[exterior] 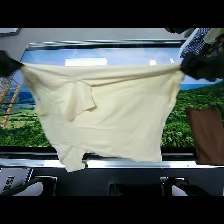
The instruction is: Fold the clothes and pants, and hang the long-sleeved shirts on hangers.
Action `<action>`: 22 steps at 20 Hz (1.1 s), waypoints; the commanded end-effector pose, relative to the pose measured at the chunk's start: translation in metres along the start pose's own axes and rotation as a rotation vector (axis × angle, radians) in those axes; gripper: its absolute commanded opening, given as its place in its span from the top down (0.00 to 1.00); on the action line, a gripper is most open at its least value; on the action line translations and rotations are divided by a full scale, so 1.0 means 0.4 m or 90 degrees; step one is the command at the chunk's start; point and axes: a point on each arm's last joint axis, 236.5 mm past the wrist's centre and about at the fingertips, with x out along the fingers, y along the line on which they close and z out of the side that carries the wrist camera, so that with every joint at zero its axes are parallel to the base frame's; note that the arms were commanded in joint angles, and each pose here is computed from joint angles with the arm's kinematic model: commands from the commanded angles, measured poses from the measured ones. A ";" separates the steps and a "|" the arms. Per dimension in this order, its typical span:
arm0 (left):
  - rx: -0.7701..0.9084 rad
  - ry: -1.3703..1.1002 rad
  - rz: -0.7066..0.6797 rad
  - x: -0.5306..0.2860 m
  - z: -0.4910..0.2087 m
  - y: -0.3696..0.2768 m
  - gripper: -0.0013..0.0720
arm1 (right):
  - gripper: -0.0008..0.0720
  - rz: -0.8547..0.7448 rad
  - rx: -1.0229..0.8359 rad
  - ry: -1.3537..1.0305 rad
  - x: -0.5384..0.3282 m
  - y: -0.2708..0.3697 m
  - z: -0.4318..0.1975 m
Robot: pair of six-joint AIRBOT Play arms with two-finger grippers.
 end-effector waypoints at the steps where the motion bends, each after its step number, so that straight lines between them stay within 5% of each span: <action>1: -0.029 0.111 0.006 0.364 -0.115 0.097 0.96 | 0.95 0.002 0.079 0.163 0.367 -0.076 -0.110; 5: -0.046 0.157 0.022 0.578 -0.233 0.145 0.96 | 0.95 0.047 0.168 0.192 0.600 -0.096 -0.170; 10: -0.042 0.181 0.013 0.613 -0.278 0.119 0.96 | 0.94 0.066 0.198 0.161 0.669 -0.101 -0.158; 12: -0.044 0.187 0.010 0.595 -0.273 0.117 0.79 | 0.70 0.075 0.192 0.160 0.657 -0.089 -0.145; 14: -0.045 0.206 0.006 0.551 -0.260 0.119 0.36 | 0.54 0.089 0.127 0.195 0.609 -0.061 -0.148; 15: -0.046 0.211 0.007 0.513 -0.244 0.127 0.23 | 0.51 0.098 0.074 0.215 0.569 -0.057 -0.150; 18: -0.020 0.225 0.017 0.363 -0.202 0.165 0.23 | 0.52 0.081 -0.042 0.204 0.408 -0.112 -0.100; 22: -0.019 0.249 0.075 0.178 -0.192 0.243 0.23 | 0.51 0.054 0.008 0.178 0.202 -0.283 -0.097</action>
